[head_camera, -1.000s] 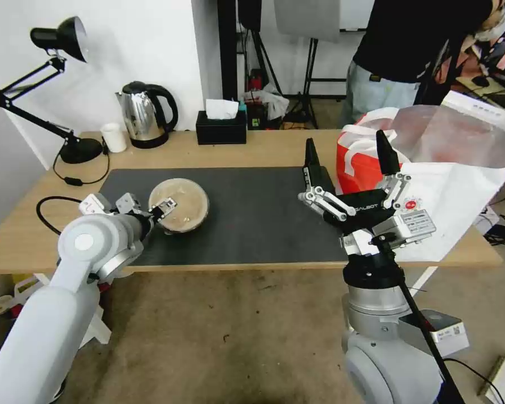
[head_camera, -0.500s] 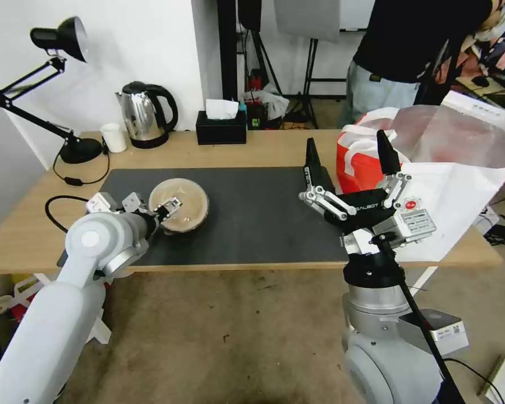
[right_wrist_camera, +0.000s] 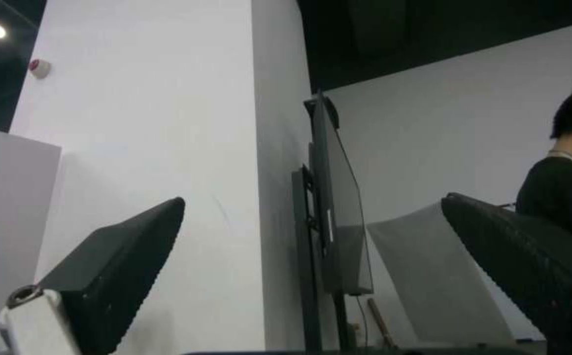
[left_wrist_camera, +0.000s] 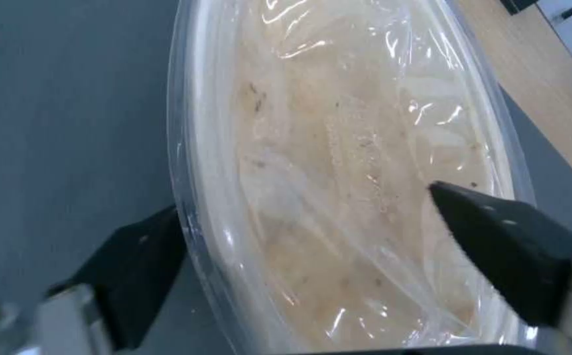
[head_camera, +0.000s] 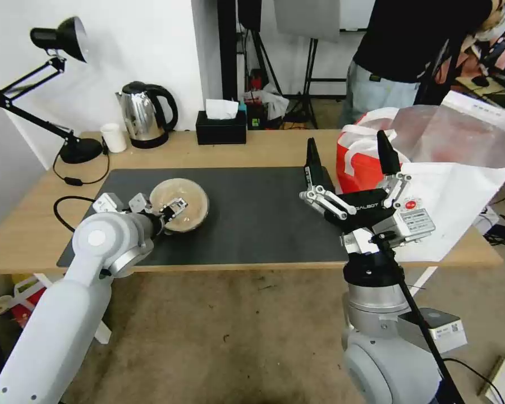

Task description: Pick up the trash from the table and place it into the takeout bag.

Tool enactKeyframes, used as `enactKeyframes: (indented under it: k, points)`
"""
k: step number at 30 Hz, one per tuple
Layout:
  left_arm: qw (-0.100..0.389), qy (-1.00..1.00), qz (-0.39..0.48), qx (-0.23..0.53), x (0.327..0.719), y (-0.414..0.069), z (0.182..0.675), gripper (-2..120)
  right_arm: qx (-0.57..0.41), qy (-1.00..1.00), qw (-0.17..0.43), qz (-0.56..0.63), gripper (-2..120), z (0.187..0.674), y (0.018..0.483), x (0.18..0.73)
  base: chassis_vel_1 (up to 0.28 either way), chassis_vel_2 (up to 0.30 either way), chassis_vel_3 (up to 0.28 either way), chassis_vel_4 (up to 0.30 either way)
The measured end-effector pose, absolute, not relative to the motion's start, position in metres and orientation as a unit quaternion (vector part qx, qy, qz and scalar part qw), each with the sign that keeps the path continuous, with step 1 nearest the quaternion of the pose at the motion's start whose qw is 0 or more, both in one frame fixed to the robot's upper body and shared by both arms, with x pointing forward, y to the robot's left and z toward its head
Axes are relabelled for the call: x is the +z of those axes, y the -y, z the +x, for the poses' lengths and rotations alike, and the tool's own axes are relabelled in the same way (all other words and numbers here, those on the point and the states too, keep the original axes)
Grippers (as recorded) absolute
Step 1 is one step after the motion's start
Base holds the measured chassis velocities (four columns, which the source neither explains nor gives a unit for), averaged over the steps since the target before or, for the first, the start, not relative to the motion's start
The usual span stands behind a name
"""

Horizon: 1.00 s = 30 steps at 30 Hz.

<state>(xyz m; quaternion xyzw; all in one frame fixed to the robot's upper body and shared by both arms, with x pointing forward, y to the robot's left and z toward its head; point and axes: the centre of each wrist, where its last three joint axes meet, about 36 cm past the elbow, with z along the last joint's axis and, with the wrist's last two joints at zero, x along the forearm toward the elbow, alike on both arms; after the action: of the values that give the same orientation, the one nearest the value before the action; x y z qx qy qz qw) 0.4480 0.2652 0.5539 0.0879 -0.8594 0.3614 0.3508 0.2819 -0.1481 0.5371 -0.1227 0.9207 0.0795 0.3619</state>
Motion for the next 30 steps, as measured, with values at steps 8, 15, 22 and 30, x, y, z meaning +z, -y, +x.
enactKeyframes:
  k: [8,15,22,30]
  points:
    - [0.351,0.859,0.088,0.362,0.554,-0.265,0.448,61,0.079,-0.921,0.362,-0.123,100,0.282,0.148,0.537,0.0,0.0,0.0,0.0]
    - [0.349,0.86,0.088,0.362,0.554,-0.266,0.447,31,0.08,-0.921,0.361,-0.123,100,0.282,0.148,0.537,0.0,0.0,0.0,0.0]
    - [0.342,0.865,0.089,0.358,0.559,-0.266,0.442,14,0.083,-0.92,0.36,-0.126,100,0.281,0.146,0.537,0.0,0.0,0.0,0.0]
    - [0.337,0.866,0.098,0.356,0.56,-0.27,0.438,2,0.09,-0.92,0.36,-0.129,100,0.281,0.145,0.538,0.0,0.0,0.0,0.0]
